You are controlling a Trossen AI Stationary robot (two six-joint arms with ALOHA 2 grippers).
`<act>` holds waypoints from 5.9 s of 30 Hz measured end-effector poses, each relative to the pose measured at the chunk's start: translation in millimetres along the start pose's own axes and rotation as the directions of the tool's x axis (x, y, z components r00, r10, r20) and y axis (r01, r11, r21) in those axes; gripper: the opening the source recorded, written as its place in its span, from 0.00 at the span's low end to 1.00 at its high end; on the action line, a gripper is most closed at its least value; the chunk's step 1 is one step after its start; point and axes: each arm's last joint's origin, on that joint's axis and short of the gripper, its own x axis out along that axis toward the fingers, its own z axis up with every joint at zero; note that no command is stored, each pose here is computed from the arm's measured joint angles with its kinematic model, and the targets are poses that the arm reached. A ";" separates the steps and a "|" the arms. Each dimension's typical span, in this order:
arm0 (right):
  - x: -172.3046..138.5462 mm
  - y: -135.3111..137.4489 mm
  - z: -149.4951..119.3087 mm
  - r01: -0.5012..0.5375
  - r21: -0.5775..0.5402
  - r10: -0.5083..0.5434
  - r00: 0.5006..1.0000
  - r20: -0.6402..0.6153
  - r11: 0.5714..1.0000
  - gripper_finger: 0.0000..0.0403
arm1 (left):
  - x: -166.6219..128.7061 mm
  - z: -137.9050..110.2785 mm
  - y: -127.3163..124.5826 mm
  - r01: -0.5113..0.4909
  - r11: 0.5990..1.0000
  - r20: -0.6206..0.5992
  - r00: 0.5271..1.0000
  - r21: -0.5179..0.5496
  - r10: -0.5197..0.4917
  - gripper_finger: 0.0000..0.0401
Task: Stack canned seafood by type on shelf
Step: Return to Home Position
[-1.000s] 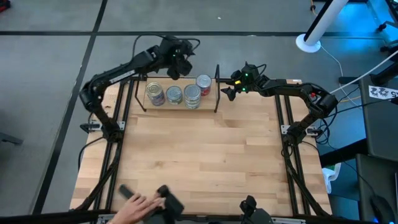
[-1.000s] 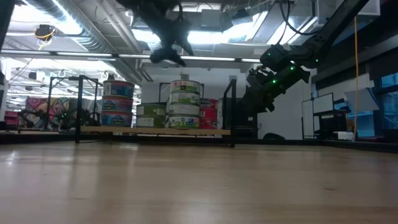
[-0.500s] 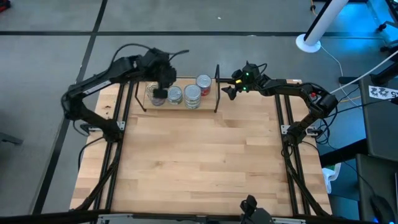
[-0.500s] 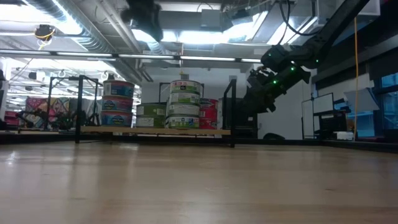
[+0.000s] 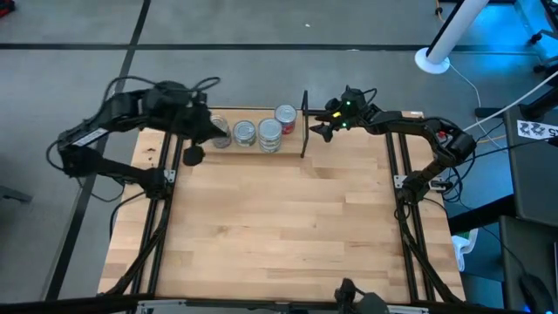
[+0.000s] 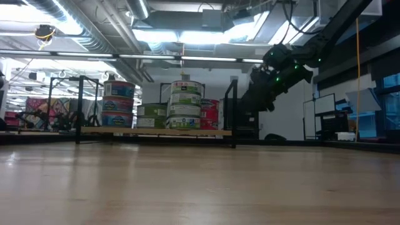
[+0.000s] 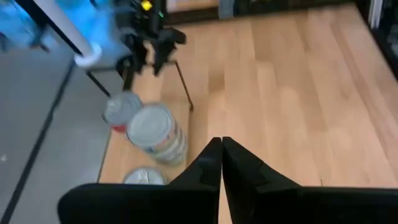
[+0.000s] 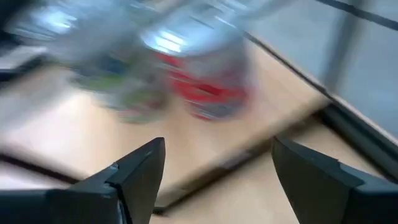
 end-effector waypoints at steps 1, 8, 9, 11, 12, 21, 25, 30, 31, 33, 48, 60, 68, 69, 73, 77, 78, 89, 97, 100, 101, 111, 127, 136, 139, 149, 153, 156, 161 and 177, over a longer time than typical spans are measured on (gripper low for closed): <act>-4.0 2.7 3.6 -0.060 -0.010 0.060 0.998 0.017 0.998 0.73 | -4.6 -3.1 -1.9 -0.006 1.000 0.033 0.999 -0.002 0.006 0.02; -51.4 34.2 31.9 -0.258 -0.120 0.272 0.955 0.116 0.959 0.73 | -18.5 -45.7 -15.1 -0.028 0.995 0.180 0.983 -0.094 0.044 0.07; -60.9 38.9 34.7 -0.257 -0.130 0.272 0.954 0.124 0.958 0.73 | -18.6 -53.1 -17.1 -0.028 0.994 0.200 0.979 -0.108 0.049 0.07; -78.8 47.9 38.2 -0.248 -0.159 0.270 0.953 0.135 0.956 0.73 | -18.1 -68.4 -21.3 -0.029 0.991 0.246 0.967 -0.134 0.061 0.08; -88.4 52.9 39.5 -0.244 -0.178 0.271 0.952 0.141 0.953 0.73 | -17.7 -76.1 -23.4 -0.028 0.989 0.272 0.960 -0.147 0.068 0.08; -168.6 95.2 36.1 -0.269 -0.275 0.329 0.922 0.202 0.923 0.73 | 0.1 -144.9 -41.2 0.005 0.969 0.494 0.861 -0.247 0.122 0.08; -193.1 108.4 23.5 -0.294 -0.319 0.373 0.900 0.225 0.901 0.73 | 24.7 -169.4 -46.1 0.023 0.964 0.594 0.791 -0.265 0.144 0.08; -201.6 112.1 -11.6 -0.321 -0.298 0.396 0.885 0.243 0.899 0.73 | 53.1 -192.8 -50.4 0.050 0.957 0.653 0.741 -0.287 0.157 0.08; -201.9 112.1 -18.8 -0.324 -0.290 0.399 0.880 0.258 0.901 0.73 | 57.4 -196.7 -51.1 0.050 0.957 0.656 0.738 -0.286 0.158 0.08; -204.5 113.0 -32.2 -0.327 -0.292 0.411 0.862 0.297 0.899 0.73 | 64.8 -204.4 -52.7 0.052 0.956 0.659 0.735 -0.287 0.158 0.08; -224.9 122.8 -97.8 -0.407 -0.332 0.520 0.747 0.415 0.851 0.73 | 75.2 -228.5 -58.5 0.044 0.961 0.709 0.685 -0.272 0.170 0.08; -190.5 104.0 -123.3 -0.423 -0.221 0.477 0.798 0.369 0.879 0.73 | 76.1 -229.6 -59.0 0.036 0.961 0.698 0.694 -0.275 0.174 0.08; -170.7 95.1 -135.7 -0.446 -0.260 0.516 0.720 0.463 0.856 0.73 | 75.9 -229.7 -58.1 0.007 0.956 0.692 0.692 -0.293 0.207 0.08; -170.5 96.3 -135.0 -0.439 -0.262 0.511 0.715 0.478 0.859 0.73 | 76.0 -229.9 -57.6 -0.004 0.953 0.687 0.692 -0.304 0.222 0.08; -164.2 102.7 -138.3 -0.424 -0.254 0.494 0.727 0.477 0.869 0.73 | 75.9 -230.5 -55.8 -0.065 0.940 0.668 0.687 -0.335 0.286 0.08; -154.8 111.1 -145.8 -0.381 -0.230 0.445 0.776 0.447 0.895 0.73 | 75.8 -230.7 -55.1 -0.090 0.934 0.660 0.684 -0.346 0.310 0.08; -153.3 113.4 -147.8 -0.370 -0.226 0.434 0.786 0.440 0.901 0.73 | 75.9 -230.8 -55.1 -0.090 0.934 0.659 0.685 -0.346 0.310 0.08; -148.5 129.5 -160.4 -0.237 -0.216 0.310 0.849 0.427 0.947 0.73 | 79.5 -234.4 -55.8 -0.071 0.927 0.622 0.723 -0.368 0.302 0.08; -148.5 131.8 -162.0 -0.213 -0.301 0.329 0.848 0.415 0.929 0.73 | 92.4 -243.8 -57.5 -0.067 0.924 0.583 0.758 -0.378 0.293 0.08; -148.4 131.8 -162.2 -0.207 -0.313 0.329 0.849 0.413 0.927 0.73 | 105.7 -253.7 -59.3 -0.044 0.912 0.554 0.782 -0.408 0.286 0.08; -148.4 131.7 -162.2 -0.207 -0.313 0.329 0.849 0.413 0.927 0.73 | 106.5 -253.4 -59.3 -0.032 0.909 0.560 0.778 -0.416 0.284 0.08; -148.2 132.6 -163.4 -0.244 -0.329 0.367 0.845 0.389 0.912 0.73 | 111.3 -254.8 -59.6 -0.068 0.932 0.583 0.763 -0.357 0.279 0.08; -148.1 132.7 -163.6 -0.249 -0.331 0.371 0.845 0.385 0.910 0.73 | 111.4 -254.8 -59.6 -0.120 0.948 0.582 0.764 -0.294 0.278 0.08; -148.1 132.7 -163.7 -0.249 -0.332 0.372 0.845 0.385 0.910 0.73 | 111.4 -254.8 -59.6 -0.117 0.947 0.582 0.764 -0.298 0.277 0.08; -148.1 132.7 -163.7 -0.249 -0.332 0.372 0.845 0.385 0.910 0.73 | 111.3 -254.7 -59.6 -0.117 0.947 0.582 0.764 -0.298 0.277 0.08; -148.1 132.7 -163.7 -0.250 -0.331 0.372 0.845 0.385 0.910 0.73 | 111.2 -254.6 -59.6 -0.117 0.947 0.583 0.764 -0.298 0.278 0.08; -148.0 132.7 -163.8 -0.250 -0.332 0.372 0.845 0.384 0.910 0.73 | 111.2 -254.6 -59.6 -0.116 0.947 0.583 0.764 -0.298 0.278 0.08; -148.0 132.7 -163.7 -0.250 -0.332 0.372 0.845 0.384 0.910 0.73 | 111.2 -254.6 -59.6 -0.116 0.947 0.583 0.764 -0.298 0.278 0.08; -148.0 132.7 -163.8 -0.250 -0.332 0.372 0.845 0.384 0.910 0.73 | 111.2 -254.6 -59.6 -0.116 0.947 0.583 0.764 -0.299 0.278 0.08; -148.0 132.7 -163.7 -0.250 -0.332 0.372 0.845 0.384 0.910 0.73 | 111.2 -254.6 -59.6 -0.116 0.947 0.583 0.764 -0.299 0.278 0.08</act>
